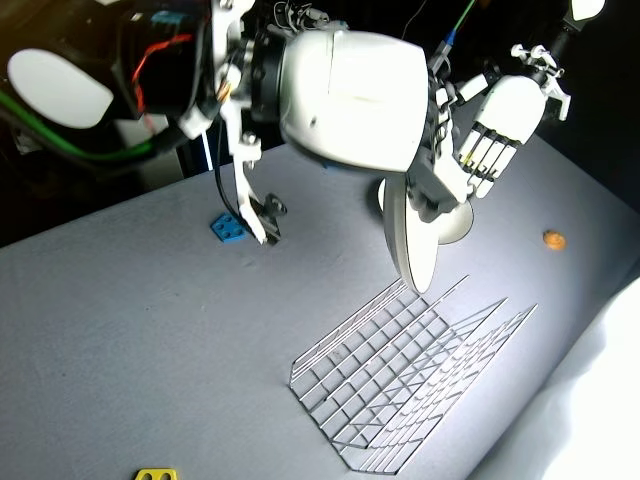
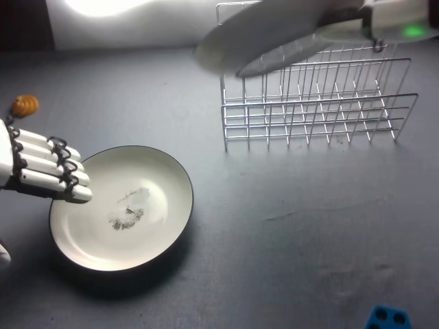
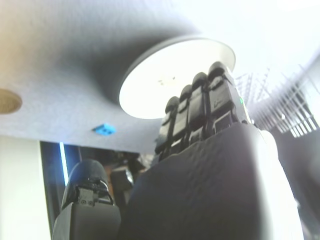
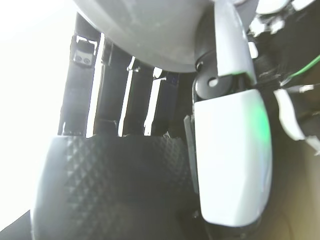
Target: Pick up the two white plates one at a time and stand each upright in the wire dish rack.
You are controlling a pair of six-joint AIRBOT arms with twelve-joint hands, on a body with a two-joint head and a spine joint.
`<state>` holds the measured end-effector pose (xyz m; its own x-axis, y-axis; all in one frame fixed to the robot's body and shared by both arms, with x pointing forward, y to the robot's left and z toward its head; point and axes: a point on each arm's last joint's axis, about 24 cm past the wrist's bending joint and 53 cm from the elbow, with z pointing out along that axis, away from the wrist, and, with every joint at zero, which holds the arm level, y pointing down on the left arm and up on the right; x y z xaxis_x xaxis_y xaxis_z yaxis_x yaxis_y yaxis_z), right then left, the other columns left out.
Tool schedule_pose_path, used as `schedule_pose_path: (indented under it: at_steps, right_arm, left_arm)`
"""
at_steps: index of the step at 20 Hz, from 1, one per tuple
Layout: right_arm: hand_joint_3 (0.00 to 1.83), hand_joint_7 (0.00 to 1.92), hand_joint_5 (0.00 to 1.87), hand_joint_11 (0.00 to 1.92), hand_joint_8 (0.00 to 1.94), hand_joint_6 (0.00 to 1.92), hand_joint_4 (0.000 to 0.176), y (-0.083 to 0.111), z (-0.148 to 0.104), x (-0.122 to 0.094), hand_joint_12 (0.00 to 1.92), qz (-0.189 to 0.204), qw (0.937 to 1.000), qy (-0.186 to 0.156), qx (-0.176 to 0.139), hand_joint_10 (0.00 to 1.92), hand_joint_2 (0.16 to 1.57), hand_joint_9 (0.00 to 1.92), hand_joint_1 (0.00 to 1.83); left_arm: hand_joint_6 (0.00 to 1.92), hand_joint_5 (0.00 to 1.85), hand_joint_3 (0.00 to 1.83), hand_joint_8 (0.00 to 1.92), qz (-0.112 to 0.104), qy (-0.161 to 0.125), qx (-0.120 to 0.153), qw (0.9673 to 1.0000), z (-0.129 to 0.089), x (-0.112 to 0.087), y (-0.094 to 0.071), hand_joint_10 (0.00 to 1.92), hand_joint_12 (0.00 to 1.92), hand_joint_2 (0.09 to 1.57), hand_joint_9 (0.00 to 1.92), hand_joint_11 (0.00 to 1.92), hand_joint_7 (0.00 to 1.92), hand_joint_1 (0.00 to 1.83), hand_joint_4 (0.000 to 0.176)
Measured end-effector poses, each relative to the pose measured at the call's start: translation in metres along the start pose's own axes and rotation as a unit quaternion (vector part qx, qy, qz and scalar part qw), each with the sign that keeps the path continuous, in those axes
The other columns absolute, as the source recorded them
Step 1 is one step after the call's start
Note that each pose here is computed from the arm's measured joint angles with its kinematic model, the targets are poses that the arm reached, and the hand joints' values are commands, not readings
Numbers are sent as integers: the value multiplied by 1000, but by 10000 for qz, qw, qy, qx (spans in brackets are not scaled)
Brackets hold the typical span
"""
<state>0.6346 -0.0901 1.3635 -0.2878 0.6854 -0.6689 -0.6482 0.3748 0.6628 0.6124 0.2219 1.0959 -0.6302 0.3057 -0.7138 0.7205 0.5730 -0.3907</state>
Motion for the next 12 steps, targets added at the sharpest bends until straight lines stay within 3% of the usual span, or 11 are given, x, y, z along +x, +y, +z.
schedule_pose_path:
  at_steps: [5,7,12]
  right_arm:
    - [1,990,997,693,923,1009,27,-2,-1,3,902,18,10000,55,6,2,1114,1161,1214]
    - [0,1001,1008,716,910,988,28,-11,-2,-6,903,305,9995,-29,68,7,1109,1176,1217]
    - [1,990,1012,695,937,969,30,-15,-9,-23,886,504,9984,-231,81,3,1109,1173,1217]
  left_arm:
    - [0,0,1,0,-25,-15,-115,9999,1,1,6,0,0,1125,0,0,0,0,0]
    - [0,0,0,0,-29,-32,-156,9999,-1,0,9,0,0,1123,0,0,0,0,0]
    - [0,0,2,0,-55,-106,-272,9996,-5,-4,17,0,0,1126,0,0,0,0,0]
